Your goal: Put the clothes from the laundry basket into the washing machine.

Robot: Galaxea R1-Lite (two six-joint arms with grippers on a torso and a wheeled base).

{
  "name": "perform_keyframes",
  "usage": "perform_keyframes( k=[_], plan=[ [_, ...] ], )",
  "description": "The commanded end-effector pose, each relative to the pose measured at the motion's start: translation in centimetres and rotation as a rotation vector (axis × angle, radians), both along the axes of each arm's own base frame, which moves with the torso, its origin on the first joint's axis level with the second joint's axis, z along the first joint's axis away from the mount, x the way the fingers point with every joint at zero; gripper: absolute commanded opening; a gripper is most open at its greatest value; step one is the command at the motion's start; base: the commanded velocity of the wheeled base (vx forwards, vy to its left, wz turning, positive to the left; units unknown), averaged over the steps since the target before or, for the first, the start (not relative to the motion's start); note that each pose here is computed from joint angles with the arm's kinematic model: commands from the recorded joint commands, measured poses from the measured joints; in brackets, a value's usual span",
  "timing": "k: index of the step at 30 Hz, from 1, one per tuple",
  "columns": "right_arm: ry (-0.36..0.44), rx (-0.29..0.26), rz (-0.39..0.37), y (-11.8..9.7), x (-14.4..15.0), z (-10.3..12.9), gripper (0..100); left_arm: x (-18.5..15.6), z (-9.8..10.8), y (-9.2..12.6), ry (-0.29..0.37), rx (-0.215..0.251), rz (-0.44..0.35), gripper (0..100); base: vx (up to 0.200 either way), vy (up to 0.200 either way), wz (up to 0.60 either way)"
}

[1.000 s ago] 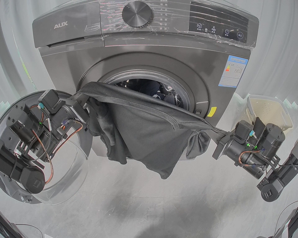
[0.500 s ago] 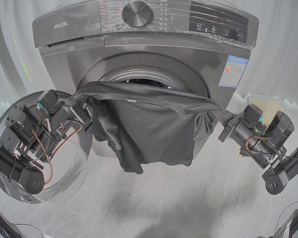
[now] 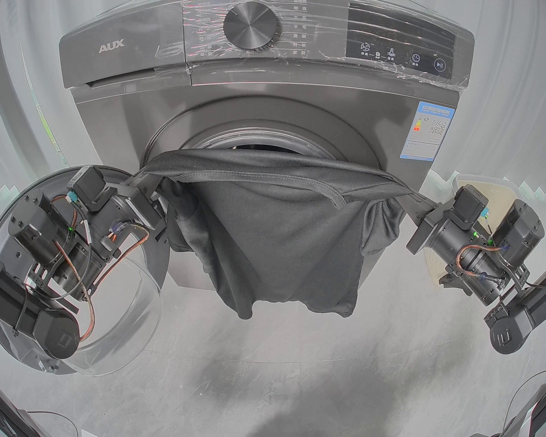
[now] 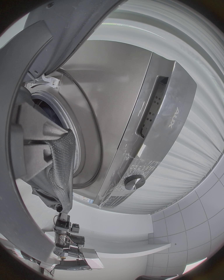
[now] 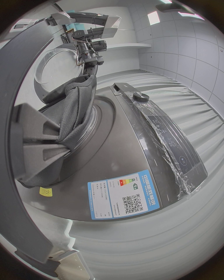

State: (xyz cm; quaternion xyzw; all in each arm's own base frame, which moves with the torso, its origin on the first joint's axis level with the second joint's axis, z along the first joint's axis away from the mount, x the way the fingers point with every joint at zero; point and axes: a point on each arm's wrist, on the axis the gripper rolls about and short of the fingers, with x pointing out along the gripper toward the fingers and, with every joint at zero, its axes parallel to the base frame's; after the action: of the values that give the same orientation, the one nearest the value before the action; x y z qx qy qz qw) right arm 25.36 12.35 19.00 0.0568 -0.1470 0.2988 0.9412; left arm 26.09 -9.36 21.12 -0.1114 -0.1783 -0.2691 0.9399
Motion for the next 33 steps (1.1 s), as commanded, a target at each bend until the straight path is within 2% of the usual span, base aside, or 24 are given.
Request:
perform_keyframes(
  k=[1, 7, 15, 17, 20, 21, 22, 26, 33],
  plan=[
    [-0.005, 0.002, -0.006, -0.2, 0.1, 0.1, 0, 0.0, 0.0, 0.0, 0.0, 0.0, -0.002, 0, 0.0, 0.0, 0.0],
    [-0.005, 0.002, -0.008, -0.2, 0.1, 0.1, 0, 0.0, -0.2, 0.0, 0.007, 0.002, -0.002, 0, 0.0, 0.0, 0.0],
    [0.027, -0.001, -0.004, 0.4, 0.3, -0.7, 0, -1.4, -1.7, -2.9, 0.054, 0.042, -0.119, 0, 0.0, 0.0, 0.0],
    [0.071, -0.018, 0.006, 1.2, 0.4, -1.9, 0, -1.6, -2.7, -4.2, 0.071, 0.083, -0.162, 0, 0.0, 0.0, 0.0],
    [0.115, -0.036, 0.02, 2.0, -0.2, -3.0, 0, -1.3, -3.0, -4.8, 0.067, 0.101, -0.165, 0, 0.0, 0.0, 0.0],
    [0.118, -0.037, 0.02, 2.0, -0.2, -3.1, 0, -1.3, -3.0, -4.9, 0.066, 0.102, -0.166, 0, 0.0, 0.0, 0.0],
    [0.161, -0.057, 0.016, 2.0, -0.4, -4.1, 0, -1.1, -3.1, -5.4, 0.066, 0.104, -0.175, 0, 0.0, 0.0, 0.0],
    [0.224, -0.089, 0.032, 2.8, -0.1, -6.2, 0, -1.1, -2.8, -6.6, 0.048, 0.094, -0.205, 0, 0.0, 0.0, 0.0],
    [0.308, -0.145, 0.126, 6.5, 0.2, -9.7, 0, -1.1, -2.1, -7.1, 0.022, 0.08, -0.218, 0, 0.0, 0.0, 0.0]
  ],
)
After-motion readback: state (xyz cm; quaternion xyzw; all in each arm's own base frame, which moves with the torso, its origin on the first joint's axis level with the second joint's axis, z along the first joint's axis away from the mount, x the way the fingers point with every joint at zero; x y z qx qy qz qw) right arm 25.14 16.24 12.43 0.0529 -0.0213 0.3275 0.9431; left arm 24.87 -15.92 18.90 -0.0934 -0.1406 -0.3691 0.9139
